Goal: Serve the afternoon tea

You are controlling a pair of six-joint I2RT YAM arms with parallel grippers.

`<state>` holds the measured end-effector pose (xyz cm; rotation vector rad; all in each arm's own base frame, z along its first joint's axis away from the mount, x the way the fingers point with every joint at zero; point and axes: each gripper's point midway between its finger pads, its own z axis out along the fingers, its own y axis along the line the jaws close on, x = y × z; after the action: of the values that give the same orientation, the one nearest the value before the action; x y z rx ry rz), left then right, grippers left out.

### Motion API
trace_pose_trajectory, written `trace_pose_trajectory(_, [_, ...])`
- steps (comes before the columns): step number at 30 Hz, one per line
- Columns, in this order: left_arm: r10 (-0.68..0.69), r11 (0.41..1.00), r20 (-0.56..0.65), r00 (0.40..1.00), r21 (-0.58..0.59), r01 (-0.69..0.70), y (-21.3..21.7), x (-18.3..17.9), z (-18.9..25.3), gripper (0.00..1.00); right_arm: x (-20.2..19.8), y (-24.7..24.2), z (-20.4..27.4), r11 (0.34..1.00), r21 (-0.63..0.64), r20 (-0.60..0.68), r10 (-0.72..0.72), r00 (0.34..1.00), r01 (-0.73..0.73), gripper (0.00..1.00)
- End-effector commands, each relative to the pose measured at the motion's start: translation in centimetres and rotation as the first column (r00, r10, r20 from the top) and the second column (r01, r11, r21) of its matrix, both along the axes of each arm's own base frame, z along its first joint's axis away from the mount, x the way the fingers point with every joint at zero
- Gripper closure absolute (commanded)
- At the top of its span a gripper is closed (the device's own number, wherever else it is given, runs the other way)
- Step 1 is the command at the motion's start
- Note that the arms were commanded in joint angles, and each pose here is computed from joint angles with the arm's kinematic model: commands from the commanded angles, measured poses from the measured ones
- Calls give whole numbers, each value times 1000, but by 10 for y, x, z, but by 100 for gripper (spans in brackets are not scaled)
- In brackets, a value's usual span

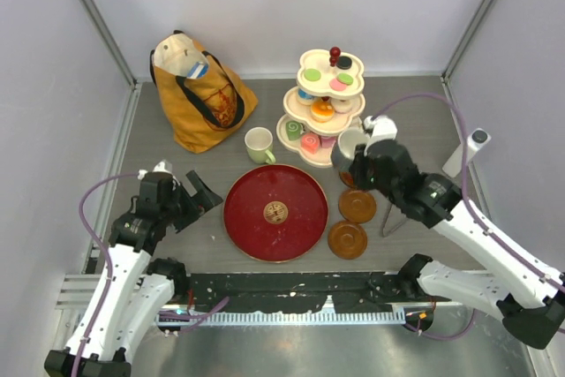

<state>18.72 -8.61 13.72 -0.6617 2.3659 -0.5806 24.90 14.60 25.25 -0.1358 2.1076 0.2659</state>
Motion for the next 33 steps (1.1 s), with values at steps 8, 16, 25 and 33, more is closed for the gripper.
trace_pose_trajectory(8, [-5,999,-57,998,-35,3,-3,-18,-14,0,-34,8,-104,995,-93,-95,-32,995,23,94])
trace_pose_trajectory(16, [-9,999,-75,997,-49,5,-6,-17,-16,0,-25,-4,-120,988,-97,-46,-125,991,120,94])
trace_pose_trajectory(25, [-20,996,-60,998,-83,15,-13,-10,-10,0,-36,-15,-152,973,-110,-118,-215,970,202,91])
trace_pose_trajectory(33, [-39,992,-51,998,-121,33,-24,12,2,0,-44,-24,-157,971,-109,-137,-227,964,213,71])
